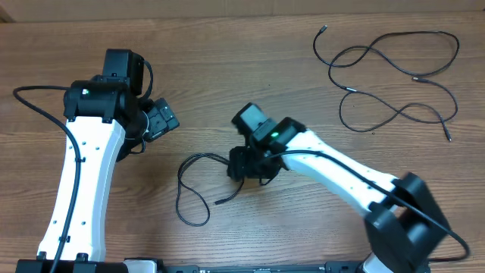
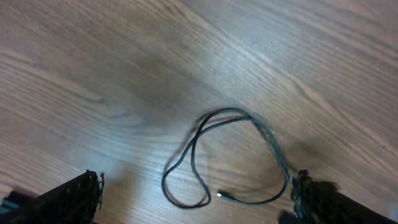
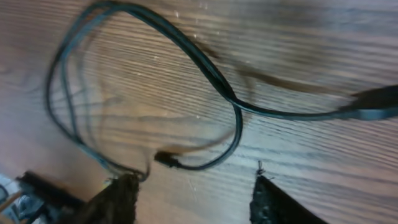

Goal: Untangle cables

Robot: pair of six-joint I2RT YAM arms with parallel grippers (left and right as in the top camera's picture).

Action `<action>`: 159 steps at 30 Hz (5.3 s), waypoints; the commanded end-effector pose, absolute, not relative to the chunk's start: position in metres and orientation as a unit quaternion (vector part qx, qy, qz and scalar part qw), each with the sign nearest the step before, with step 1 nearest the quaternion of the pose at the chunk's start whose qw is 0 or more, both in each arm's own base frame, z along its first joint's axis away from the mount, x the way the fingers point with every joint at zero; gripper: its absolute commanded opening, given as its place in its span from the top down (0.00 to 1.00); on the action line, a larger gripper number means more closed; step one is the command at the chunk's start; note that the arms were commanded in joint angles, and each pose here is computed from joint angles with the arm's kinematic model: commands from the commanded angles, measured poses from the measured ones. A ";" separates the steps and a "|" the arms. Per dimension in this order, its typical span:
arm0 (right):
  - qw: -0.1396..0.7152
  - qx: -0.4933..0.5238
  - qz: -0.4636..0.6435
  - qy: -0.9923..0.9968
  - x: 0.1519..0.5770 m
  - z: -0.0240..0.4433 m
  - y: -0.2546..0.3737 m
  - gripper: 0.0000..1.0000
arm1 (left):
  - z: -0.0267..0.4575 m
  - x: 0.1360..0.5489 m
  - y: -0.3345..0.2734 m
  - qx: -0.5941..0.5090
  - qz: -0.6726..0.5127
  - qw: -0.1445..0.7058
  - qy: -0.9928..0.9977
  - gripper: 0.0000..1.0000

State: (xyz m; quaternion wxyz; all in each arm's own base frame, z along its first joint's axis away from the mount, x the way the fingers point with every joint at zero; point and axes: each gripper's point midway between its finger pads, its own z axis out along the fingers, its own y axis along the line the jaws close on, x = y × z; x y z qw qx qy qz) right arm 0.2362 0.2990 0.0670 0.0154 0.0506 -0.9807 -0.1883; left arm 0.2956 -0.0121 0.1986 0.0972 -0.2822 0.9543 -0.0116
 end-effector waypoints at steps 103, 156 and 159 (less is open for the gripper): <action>-0.327 -0.100 -0.230 -0.911 0.234 0.328 0.197 0.96 | 0.223 0.291 -0.156 0.084 -0.268 0.100 0.955 0.00; -0.348 -0.119 -0.265 -0.891 0.250 0.345 0.202 0.96 | 0.180 0.305 -0.243 0.246 -0.290 0.079 0.922 0.71; -0.348 -0.118 -0.264 -0.892 0.250 0.344 0.202 0.96 | 0.182 0.307 -0.244 0.246 -0.291 0.083 0.921 0.73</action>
